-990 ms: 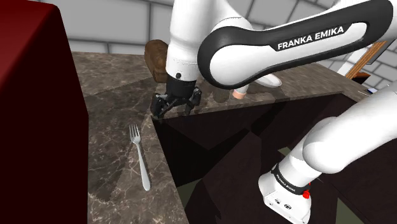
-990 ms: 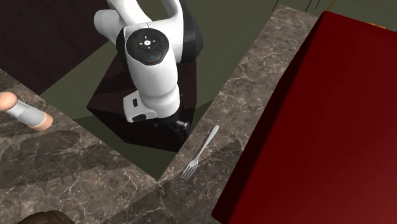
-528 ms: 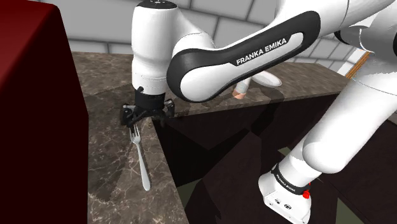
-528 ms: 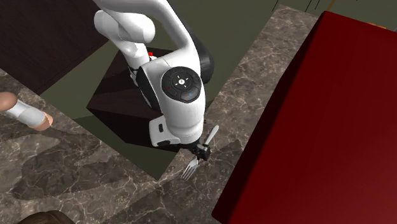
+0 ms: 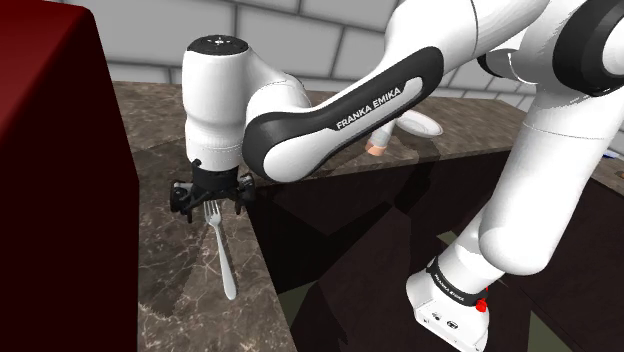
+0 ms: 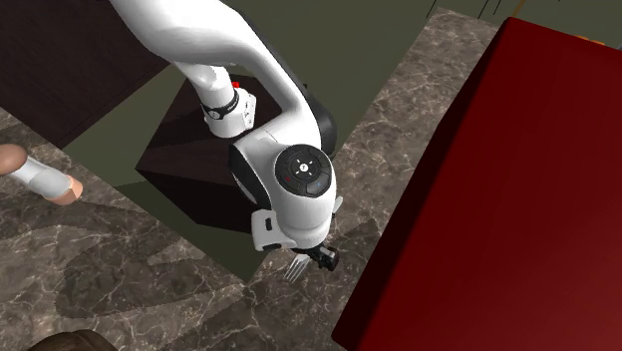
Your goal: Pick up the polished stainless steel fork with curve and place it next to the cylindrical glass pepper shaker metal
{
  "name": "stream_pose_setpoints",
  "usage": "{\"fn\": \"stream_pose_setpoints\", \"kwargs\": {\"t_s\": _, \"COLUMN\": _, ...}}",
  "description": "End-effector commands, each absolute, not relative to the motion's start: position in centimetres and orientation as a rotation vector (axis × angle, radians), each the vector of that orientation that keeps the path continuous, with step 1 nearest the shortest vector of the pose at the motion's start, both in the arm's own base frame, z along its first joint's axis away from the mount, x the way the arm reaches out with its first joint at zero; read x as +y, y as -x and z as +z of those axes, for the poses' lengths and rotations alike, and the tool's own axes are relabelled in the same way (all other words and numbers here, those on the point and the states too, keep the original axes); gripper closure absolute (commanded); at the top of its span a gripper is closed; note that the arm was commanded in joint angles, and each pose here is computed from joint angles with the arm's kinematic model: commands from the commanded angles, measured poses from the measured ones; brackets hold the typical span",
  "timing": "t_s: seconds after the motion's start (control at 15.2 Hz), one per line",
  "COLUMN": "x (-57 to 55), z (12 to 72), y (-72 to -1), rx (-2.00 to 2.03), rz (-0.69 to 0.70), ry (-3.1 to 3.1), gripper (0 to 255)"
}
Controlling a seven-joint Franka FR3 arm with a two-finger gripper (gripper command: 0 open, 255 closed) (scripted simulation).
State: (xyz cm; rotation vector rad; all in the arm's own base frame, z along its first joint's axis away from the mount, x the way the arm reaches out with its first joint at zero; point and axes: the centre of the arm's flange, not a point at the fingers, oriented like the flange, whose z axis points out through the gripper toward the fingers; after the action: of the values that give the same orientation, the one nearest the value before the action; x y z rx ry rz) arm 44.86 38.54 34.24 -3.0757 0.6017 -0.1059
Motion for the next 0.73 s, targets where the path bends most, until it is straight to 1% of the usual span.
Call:
{"fn": "stream_pose_setpoints", "kwargs": {"t_s": 0.0, "x": 38.59, "z": 33.08, "y": -44.95, "rx": 0.602, "rz": -0.107, "ry": 3.075, "gripper": 0}}
{"fn": "stream_pose_setpoints", "kwargs": {"t_s": 0.59, "x": 38.58, "z": 32.78, "y": -44.97, "rx": 0.602, "rz": -0.106, "ry": 3.075, "gripper": 0}}
{"fn": "stream_pose_setpoints", "kwargs": {"t_s": 0.66, "x": 38.58, "z": 32.78, "y": -44.97, "rx": 0.602, "rz": -0.106, "ry": 3.075, "gripper": 255}}
